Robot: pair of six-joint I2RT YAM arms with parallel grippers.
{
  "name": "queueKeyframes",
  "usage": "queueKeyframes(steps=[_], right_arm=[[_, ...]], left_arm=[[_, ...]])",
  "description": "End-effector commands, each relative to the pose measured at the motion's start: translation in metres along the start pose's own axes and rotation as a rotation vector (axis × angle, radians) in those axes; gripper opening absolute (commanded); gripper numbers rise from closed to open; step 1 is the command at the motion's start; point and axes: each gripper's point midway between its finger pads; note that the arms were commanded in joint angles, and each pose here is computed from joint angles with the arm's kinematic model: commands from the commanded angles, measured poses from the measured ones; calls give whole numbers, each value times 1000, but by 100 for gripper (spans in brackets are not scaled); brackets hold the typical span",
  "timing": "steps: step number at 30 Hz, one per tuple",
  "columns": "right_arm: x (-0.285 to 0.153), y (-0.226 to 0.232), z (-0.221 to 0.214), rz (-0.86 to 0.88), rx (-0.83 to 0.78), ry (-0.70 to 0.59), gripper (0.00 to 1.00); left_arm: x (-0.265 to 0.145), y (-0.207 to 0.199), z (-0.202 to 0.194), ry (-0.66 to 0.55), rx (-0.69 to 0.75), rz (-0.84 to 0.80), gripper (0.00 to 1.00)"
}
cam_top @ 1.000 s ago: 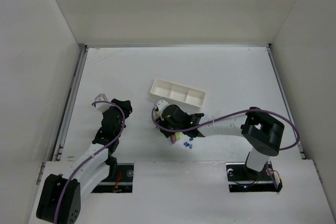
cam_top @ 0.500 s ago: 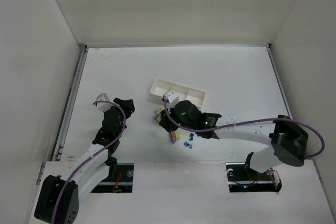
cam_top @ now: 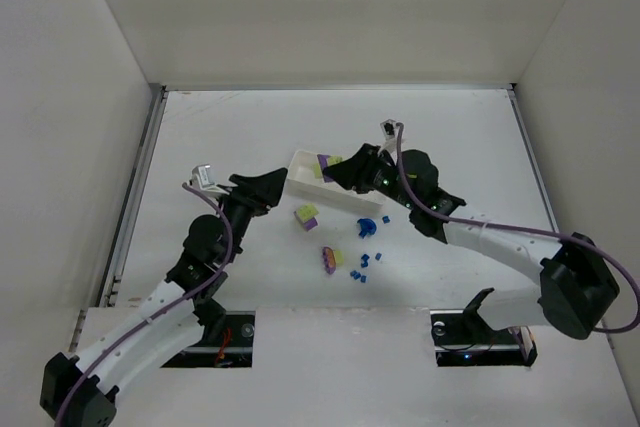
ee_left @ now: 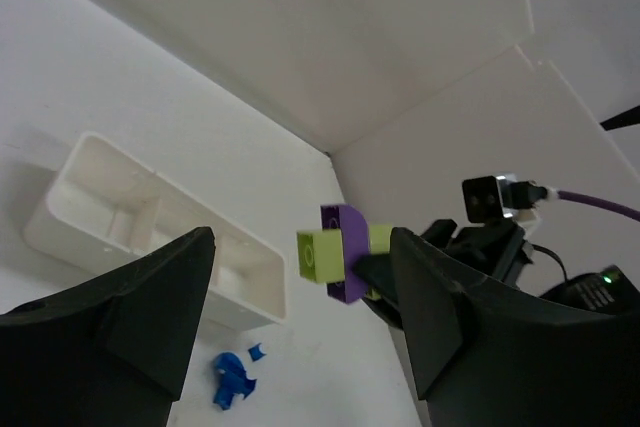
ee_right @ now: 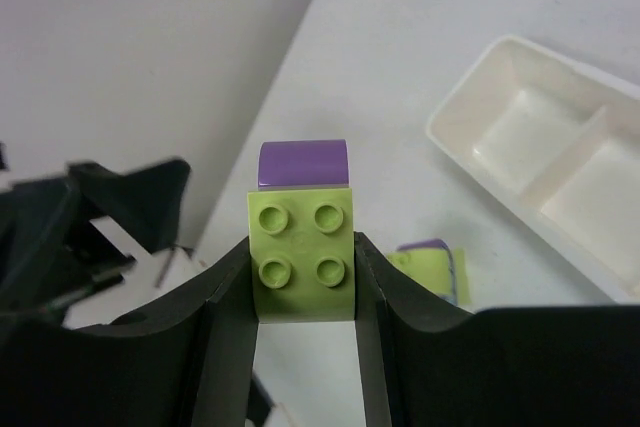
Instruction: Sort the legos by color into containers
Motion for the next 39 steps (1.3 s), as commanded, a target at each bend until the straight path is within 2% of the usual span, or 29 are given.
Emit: queueKeyframes(steps=[1, 8, 21, 29, 33, 39], right_arm=[[1, 62, 21, 279, 187, -17, 28], [22, 72, 20, 402, 372, 0, 30], [28, 86, 7, 532, 506, 50, 30], [31, 84, 2, 550, 559, 73, 30], [33, 81, -1, 548, 578, 80, 30], [36, 74, -4, 529, 595, 79, 30]], left_arm=[[3, -31, 11, -10, -108, -82, 69], [11, -38, -1, 33, -193, -121, 69], [19, -30, -1, 3, -221, -101, 64], [29, -31, 8, -46, -233, -112, 59], [29, -32, 10, -59, -240, -124, 54], [27, -32, 11, -78, -233, -127, 36]])
Point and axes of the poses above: each gripper's point midway between its finger pads, its own x axis out along the fingers, its own y axis along the line the jaws close on, z = x × y, and after that the axes turned 10 degrees about x, right-handed
